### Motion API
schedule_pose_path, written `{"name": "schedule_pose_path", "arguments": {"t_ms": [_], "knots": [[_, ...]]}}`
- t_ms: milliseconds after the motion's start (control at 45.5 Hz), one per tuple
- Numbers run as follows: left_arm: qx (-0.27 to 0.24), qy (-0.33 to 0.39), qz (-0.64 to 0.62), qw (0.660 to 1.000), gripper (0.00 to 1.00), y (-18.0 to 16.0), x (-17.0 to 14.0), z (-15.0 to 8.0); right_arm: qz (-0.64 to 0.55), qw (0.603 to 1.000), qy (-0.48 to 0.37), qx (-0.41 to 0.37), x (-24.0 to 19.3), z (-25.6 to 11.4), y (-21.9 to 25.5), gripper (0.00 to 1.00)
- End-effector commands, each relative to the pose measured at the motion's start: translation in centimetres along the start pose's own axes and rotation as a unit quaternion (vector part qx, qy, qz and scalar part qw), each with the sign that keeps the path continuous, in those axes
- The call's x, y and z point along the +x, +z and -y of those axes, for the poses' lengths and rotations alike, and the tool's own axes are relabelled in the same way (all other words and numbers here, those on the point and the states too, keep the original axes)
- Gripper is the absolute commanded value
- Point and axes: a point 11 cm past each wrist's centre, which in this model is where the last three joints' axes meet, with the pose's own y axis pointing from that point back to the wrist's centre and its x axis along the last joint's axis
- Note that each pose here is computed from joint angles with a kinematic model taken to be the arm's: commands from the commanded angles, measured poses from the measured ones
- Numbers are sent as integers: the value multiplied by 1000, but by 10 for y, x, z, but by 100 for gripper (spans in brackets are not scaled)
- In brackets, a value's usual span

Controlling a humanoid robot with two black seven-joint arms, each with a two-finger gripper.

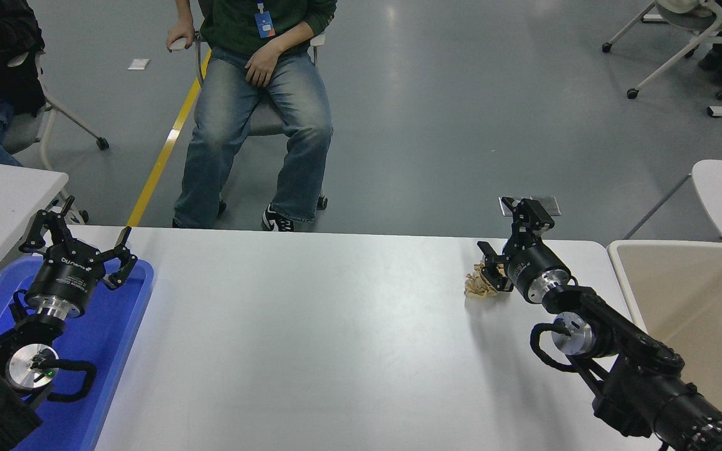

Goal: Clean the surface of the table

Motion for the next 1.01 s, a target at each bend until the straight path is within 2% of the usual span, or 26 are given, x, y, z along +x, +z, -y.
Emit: {"name": "schedule_pose_path", "arguments": {"t_ms": [0,330,549,857,989], "knots": [[0,0,0,1000,100,0,0,0,-53,998,-21,-15,1,-2,-1,100],[0,0,-1,1000,100,-1,0,0,-281,954,-69,-76,19,-3,-11,100],[0,0,0,1000,100,0,0,0,-385,909,-120,-107,-2,3,-22,100],[0,0,0,1000,100,0,0,0,-478,854,-101,-178,4,13,-33,100],[0,0,0,1000,100,0,0,0,-504,827,-71,-240,21,9,-24,100]]}}
